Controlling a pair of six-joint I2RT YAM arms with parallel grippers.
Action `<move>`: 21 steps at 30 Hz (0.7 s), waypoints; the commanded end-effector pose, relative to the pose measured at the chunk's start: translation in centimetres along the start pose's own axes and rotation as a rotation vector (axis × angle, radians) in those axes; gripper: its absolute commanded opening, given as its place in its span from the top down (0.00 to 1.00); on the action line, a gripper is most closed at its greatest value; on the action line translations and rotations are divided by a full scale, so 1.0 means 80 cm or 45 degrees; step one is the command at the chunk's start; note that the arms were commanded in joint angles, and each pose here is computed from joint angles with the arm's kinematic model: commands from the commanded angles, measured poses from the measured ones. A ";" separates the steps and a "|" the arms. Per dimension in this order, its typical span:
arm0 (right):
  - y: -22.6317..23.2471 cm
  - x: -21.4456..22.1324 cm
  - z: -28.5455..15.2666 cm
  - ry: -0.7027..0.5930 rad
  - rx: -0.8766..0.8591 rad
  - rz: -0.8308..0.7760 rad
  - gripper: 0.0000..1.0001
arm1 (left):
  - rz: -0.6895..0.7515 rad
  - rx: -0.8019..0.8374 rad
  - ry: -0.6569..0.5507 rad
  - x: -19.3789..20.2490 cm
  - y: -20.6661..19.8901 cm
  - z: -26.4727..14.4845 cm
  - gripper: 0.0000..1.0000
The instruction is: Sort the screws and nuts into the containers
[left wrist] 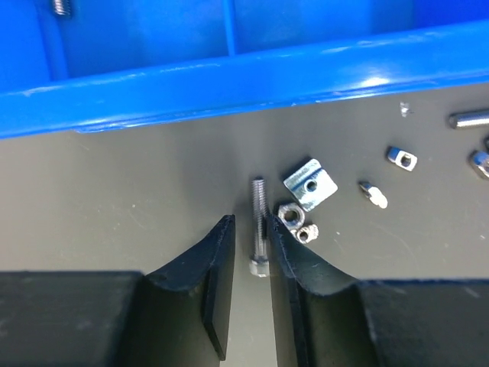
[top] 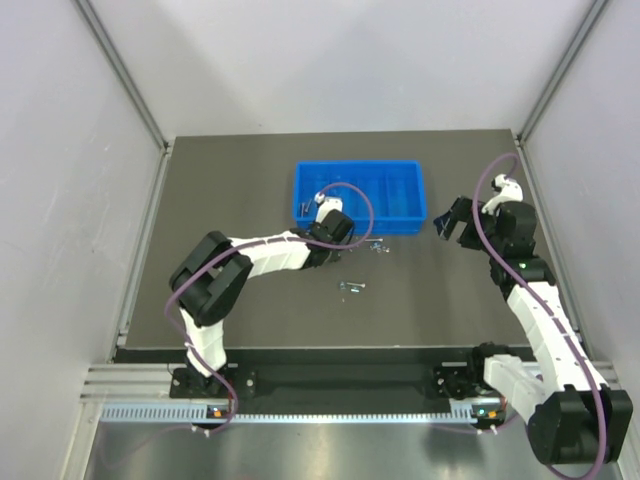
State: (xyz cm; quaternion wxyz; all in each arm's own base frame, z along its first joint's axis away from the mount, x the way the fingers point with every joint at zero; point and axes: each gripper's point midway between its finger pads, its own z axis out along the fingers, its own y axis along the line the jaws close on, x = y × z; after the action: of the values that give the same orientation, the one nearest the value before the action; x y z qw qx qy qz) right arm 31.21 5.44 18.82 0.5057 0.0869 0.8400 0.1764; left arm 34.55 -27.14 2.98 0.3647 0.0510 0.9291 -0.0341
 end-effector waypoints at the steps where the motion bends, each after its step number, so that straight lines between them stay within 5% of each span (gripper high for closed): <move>1: 0.005 -0.010 0.000 -0.032 -0.014 -0.023 0.00 | -0.032 0.008 -0.019 -0.006 -0.006 0.012 0.69; 7: 0.005 -0.009 -0.001 -0.031 -0.011 -0.025 0.00 | -0.024 0.008 0.049 0.015 -0.007 0.023 0.72; 11: 0.003 -0.010 -0.001 -0.033 -0.006 -0.026 0.00 | -0.032 0.000 0.055 0.016 -0.005 0.021 1.00; 21: 0.003 -0.012 0.000 -0.041 0.000 -0.019 0.00 | -0.089 0.156 -0.194 -0.083 -0.017 -0.069 1.00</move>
State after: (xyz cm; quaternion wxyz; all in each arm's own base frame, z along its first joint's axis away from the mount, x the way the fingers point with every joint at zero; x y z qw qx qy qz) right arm 31.25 5.31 18.80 0.5064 0.0892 0.8400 0.1732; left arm 34.57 -27.71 4.57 0.3676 0.0461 0.9270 -0.0582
